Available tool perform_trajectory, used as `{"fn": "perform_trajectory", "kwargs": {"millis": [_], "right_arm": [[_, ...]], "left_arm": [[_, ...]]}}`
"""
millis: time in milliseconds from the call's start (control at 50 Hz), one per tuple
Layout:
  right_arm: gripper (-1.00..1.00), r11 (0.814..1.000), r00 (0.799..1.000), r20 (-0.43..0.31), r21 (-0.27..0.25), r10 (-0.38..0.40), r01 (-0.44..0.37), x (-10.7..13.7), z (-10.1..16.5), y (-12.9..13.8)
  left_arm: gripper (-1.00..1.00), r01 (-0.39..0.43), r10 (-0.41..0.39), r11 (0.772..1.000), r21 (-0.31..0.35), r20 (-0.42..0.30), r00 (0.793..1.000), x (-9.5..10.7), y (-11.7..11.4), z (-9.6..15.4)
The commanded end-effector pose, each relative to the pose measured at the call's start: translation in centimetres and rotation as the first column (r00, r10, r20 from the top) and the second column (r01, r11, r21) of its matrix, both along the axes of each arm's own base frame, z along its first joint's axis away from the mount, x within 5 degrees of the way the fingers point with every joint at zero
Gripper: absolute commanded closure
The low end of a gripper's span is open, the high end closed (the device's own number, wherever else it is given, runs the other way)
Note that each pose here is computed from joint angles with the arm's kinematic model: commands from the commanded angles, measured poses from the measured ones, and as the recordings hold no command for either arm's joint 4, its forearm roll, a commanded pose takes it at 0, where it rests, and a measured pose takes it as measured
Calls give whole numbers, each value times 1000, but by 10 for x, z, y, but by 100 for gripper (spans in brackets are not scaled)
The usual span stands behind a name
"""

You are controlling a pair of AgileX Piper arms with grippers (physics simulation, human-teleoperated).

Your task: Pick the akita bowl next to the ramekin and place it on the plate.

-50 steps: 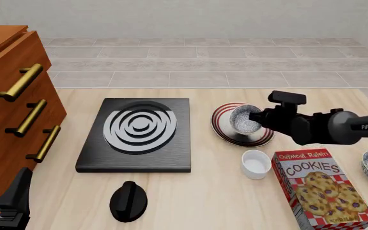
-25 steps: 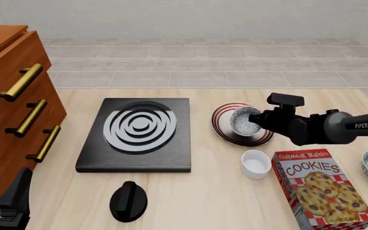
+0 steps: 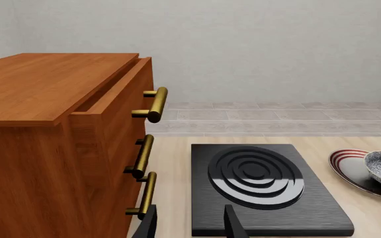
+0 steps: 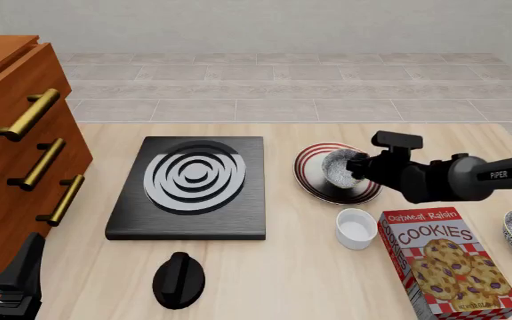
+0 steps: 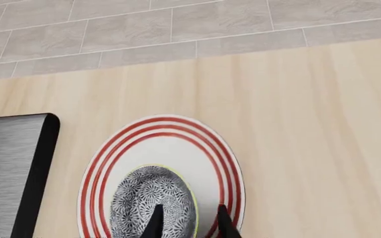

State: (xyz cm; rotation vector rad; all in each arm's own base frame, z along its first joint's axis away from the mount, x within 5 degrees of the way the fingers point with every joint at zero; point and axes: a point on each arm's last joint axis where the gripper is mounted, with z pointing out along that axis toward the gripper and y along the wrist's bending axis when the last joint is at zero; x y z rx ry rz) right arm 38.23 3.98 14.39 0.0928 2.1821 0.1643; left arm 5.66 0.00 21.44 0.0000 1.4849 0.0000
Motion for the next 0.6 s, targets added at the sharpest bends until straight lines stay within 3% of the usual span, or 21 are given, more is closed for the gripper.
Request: {"fn": "perform_trajectory", "kwargs": {"millis": [20,320,600], "right_arm": [[-100,1000,1000,-8,2,7,-7,-1,-4,3],[-100,1000,1000,-3,3,10,-10,-1,2,4],[-100,1000,1000,28,7,-4,4,-5,26,-2]], "left_arm": [[-100,0,0,1000,0,0,1000,0,0,0],[-100,0,0,1000,0,0,1000,0,0,0],[-100,0,0,1000,0,0,1000,0,0,0]]}}
